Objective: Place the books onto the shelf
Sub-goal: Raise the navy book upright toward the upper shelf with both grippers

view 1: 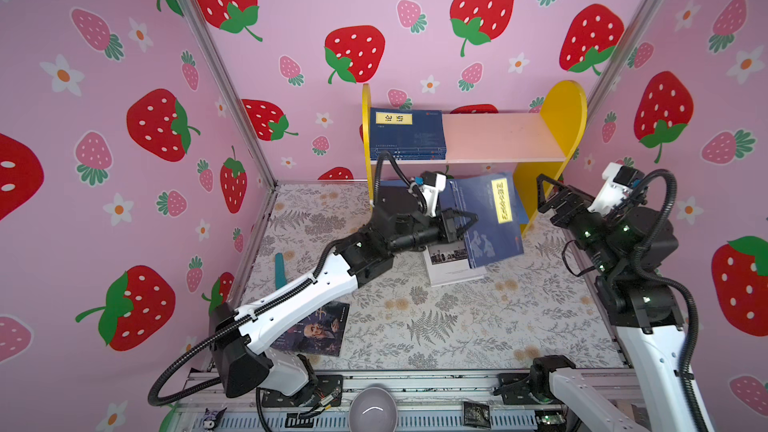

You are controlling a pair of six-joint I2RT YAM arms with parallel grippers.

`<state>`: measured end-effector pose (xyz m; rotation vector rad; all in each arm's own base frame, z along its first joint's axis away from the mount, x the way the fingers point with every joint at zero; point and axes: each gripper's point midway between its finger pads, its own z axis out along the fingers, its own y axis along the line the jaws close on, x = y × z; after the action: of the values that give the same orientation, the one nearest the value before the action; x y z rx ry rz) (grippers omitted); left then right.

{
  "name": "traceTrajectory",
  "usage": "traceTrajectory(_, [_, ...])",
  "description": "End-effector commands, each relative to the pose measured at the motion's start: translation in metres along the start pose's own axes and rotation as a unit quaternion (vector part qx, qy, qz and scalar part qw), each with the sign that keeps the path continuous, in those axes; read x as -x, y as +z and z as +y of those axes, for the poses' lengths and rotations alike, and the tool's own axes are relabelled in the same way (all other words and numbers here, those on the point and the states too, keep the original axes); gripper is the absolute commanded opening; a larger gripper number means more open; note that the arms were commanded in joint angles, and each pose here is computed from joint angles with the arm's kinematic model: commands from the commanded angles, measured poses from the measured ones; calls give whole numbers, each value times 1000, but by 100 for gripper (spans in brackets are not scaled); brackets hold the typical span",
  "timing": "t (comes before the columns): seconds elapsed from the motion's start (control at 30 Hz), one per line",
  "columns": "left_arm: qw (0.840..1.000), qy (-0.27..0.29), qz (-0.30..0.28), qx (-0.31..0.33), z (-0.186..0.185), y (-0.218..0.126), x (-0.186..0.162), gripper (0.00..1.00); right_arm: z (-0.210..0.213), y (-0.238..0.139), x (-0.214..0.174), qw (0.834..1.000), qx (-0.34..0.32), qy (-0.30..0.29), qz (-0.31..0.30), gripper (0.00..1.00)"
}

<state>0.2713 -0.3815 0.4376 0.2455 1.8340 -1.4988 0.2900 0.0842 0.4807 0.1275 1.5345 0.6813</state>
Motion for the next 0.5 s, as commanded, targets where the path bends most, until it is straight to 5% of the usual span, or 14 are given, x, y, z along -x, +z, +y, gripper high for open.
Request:
traceTrajectory(0.0, [995,90,-48,-15,-38,-31,52,0,34,18,18,996,87,-24,-17,98])
traceTrajectory(0.17, [964,192,-180,38,-66,-81,119,0,79,13,45,978,203,-12,-55,100])
traceTrajectory(0.47, [928,177,-327,36,-75,-117,192,0,139,20,20,925,375,63,-22,100])
